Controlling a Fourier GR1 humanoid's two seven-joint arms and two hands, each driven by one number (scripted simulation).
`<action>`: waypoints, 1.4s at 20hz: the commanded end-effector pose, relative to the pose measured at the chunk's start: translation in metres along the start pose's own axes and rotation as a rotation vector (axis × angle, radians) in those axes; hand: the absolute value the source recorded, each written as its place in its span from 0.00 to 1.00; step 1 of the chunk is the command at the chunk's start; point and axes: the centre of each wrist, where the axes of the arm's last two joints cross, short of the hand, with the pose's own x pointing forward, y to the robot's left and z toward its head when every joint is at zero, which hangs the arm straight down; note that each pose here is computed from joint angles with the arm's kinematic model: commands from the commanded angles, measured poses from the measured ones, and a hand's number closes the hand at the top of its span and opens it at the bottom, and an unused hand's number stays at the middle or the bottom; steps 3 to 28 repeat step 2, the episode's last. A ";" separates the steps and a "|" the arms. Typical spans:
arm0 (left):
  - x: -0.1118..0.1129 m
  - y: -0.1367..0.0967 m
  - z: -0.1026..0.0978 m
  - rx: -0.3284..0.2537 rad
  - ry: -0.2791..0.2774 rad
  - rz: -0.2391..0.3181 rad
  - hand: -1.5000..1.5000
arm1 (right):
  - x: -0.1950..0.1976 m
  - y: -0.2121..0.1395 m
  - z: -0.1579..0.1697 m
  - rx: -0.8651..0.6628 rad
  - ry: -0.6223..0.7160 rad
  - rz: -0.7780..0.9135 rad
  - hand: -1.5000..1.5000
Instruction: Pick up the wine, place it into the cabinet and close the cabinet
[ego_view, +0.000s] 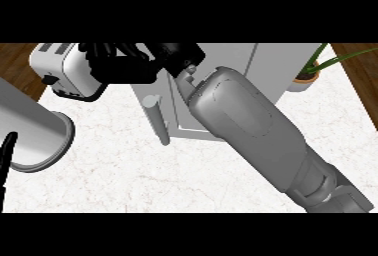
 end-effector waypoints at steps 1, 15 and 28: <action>0.001 0.000 -0.003 -0.018 0.004 0.011 0.00 | -0.031 -0.059 0.001 -0.175 0.118 0.051 1.00; -0.006 -0.004 0.001 -0.017 -0.004 0.012 0.00 | -0.035 -0.046 -0.002 -0.167 0.126 0.054 1.00; -0.006 -0.004 0.001 -0.017 -0.004 0.012 0.00 | -0.035 -0.046 -0.002 -0.167 0.126 0.054 1.00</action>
